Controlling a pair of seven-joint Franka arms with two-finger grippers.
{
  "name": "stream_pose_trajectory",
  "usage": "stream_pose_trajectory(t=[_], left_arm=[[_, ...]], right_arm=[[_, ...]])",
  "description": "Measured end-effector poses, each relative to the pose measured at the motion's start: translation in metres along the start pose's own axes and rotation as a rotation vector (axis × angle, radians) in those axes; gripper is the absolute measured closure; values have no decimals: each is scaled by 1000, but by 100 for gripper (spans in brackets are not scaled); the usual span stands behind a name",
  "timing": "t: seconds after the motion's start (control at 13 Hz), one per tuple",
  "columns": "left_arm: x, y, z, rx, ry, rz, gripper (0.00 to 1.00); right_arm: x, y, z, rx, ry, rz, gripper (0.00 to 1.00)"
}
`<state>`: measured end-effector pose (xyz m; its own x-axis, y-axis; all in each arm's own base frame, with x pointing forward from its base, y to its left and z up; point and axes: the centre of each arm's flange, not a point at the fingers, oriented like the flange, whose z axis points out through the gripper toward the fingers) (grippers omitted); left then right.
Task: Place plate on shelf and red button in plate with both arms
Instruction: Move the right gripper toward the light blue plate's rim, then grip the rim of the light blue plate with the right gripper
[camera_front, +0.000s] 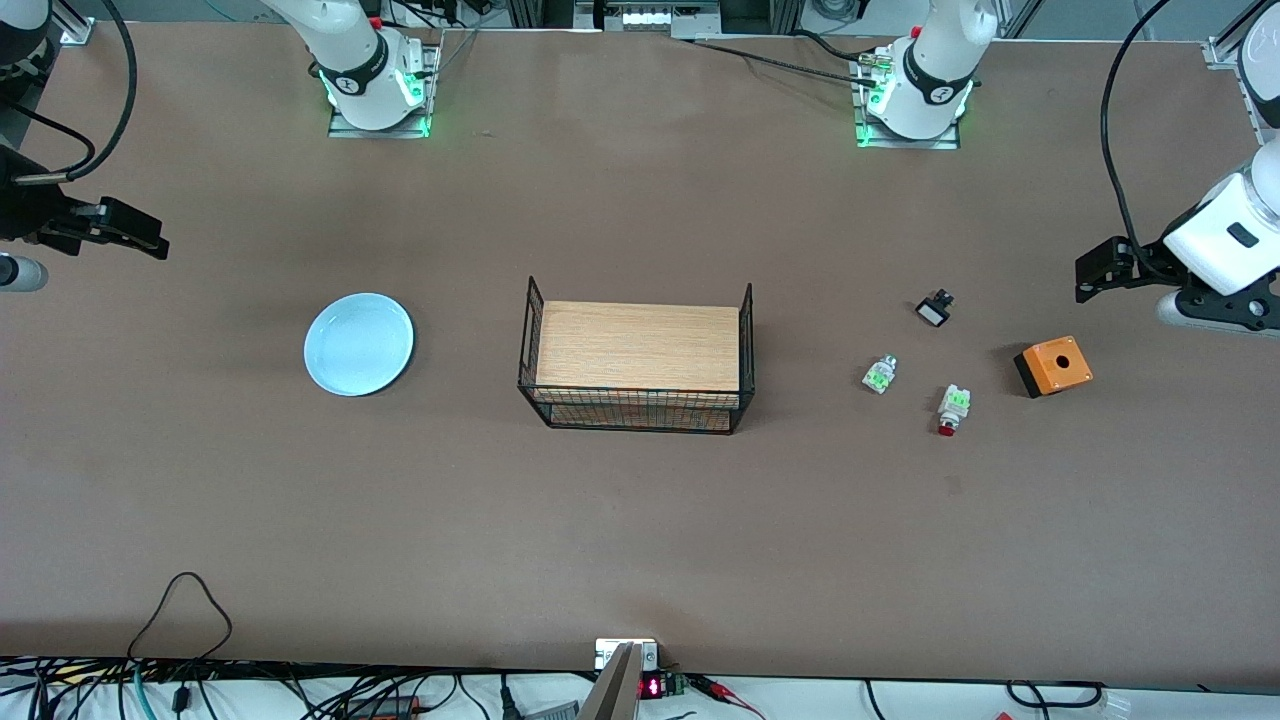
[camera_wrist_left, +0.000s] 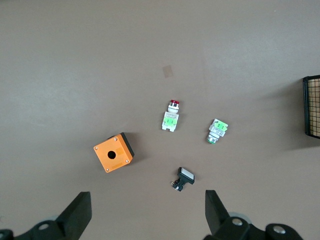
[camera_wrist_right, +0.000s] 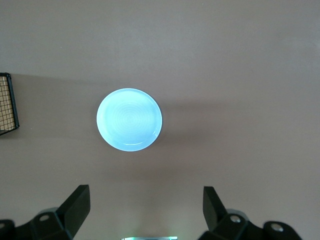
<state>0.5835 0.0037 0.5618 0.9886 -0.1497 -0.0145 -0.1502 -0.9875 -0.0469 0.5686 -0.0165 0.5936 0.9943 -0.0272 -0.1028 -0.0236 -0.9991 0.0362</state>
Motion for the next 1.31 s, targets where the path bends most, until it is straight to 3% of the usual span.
stream_pose_trajectory(t=[0.31,0.54,0.92,1.31], left_arm=[[1,0,1,0,-1,-1,0],[1,-1,1,0,-2,-1,0],[1,-1,1,0,-2,-1,0],[1,-1,1,0,-2,-2,0]], right_arm=[[0,0,1,4,-2,0,0],[11,-5,24,1,-33,-6,0],[68,-29,128,-24,-42,-38,0],[50,-35,281,-25,-1,-63,0]])
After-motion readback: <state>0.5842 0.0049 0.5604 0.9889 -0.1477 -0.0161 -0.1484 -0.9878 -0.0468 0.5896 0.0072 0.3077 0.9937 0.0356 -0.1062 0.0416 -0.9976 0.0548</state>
